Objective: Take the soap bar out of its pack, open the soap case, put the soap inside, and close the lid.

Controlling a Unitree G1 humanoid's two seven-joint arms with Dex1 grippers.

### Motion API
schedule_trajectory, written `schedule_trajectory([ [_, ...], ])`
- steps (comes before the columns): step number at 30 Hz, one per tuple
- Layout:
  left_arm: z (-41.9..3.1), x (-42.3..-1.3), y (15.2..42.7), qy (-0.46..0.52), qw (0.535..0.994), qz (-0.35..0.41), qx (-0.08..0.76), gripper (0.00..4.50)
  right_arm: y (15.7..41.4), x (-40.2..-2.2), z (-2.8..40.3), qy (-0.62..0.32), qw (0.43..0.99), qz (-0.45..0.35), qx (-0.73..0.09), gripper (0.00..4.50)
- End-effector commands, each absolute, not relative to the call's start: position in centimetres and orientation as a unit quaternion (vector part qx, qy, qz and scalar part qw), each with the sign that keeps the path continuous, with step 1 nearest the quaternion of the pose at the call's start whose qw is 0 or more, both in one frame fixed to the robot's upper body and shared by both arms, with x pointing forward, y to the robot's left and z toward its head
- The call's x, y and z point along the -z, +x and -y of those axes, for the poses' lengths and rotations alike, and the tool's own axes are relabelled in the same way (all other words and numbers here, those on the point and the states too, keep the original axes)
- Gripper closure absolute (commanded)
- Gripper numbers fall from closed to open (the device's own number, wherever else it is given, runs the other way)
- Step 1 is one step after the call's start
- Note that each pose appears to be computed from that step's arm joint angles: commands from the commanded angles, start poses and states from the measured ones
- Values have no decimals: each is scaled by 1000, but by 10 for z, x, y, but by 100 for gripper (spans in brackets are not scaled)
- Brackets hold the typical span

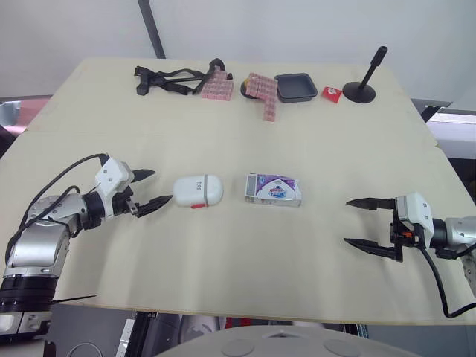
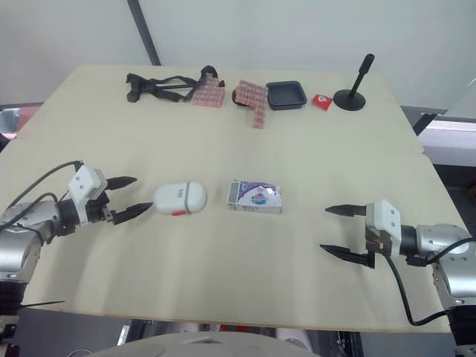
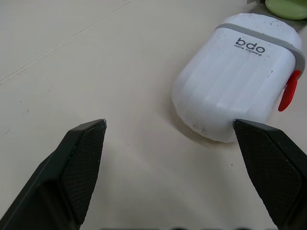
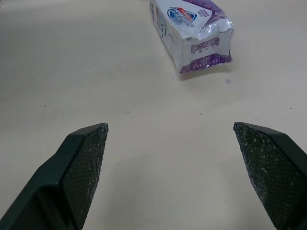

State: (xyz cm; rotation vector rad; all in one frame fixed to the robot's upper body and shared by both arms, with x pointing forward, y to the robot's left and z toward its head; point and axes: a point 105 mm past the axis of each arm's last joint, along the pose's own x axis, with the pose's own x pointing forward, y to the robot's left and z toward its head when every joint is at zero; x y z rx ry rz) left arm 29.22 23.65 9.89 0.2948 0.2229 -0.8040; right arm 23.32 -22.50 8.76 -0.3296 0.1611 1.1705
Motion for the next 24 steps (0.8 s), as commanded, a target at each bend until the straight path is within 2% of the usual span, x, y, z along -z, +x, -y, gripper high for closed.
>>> schedule_trajectory([
  [1,-241,-108,293,142,908,-87,384,2,243,-108,230,-159,829,-51,-534,0],
  [6,-241,-110,291,118,909,-71,392,2,261,-125,231,-131,855,-20,-502,0],
  [24,-245,-118,295,102,914,-51,389,2,261,-117,230,-155,836,-30,-526,0],
])
